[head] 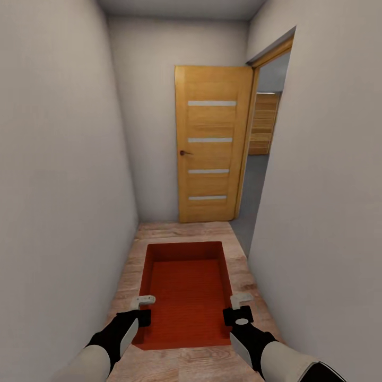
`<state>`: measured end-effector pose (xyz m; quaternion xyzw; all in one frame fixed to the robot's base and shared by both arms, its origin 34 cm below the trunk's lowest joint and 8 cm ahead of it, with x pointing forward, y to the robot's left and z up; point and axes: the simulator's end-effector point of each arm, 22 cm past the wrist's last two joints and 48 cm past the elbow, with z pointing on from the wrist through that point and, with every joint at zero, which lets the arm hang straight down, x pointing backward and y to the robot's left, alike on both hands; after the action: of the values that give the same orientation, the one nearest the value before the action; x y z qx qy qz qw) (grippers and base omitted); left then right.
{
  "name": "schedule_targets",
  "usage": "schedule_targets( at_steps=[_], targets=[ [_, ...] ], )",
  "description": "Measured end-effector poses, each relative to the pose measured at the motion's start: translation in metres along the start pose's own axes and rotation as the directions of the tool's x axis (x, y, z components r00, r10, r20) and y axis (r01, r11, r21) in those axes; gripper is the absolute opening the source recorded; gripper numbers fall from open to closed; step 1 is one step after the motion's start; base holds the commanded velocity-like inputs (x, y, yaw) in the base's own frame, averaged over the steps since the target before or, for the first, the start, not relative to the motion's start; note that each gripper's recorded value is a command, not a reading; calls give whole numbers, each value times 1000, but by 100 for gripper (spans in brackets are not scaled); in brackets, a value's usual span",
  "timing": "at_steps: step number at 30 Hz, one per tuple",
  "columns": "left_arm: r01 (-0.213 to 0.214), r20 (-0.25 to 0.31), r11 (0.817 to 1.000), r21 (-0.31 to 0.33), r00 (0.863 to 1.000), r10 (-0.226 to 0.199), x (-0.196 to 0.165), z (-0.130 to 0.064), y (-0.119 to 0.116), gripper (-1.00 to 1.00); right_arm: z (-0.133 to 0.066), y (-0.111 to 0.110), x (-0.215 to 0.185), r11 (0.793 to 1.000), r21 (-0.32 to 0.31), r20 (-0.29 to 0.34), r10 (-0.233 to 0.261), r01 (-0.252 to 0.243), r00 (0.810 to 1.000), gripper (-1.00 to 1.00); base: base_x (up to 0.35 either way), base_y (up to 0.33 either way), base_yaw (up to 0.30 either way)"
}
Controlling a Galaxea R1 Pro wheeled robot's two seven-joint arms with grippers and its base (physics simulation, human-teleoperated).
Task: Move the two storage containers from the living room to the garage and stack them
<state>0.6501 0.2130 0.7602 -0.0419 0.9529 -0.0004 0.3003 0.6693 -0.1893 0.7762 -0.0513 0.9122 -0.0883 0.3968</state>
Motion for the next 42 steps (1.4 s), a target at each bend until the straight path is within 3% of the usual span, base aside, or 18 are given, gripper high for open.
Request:
schedule_targets(
  at_steps=[42],
  targets=[
    [0,1,1000,0,1000,0,0,0,0,-100,0,0,0,1000,0,1,1,-1,1000,-100,322,0,0]
  ],
)
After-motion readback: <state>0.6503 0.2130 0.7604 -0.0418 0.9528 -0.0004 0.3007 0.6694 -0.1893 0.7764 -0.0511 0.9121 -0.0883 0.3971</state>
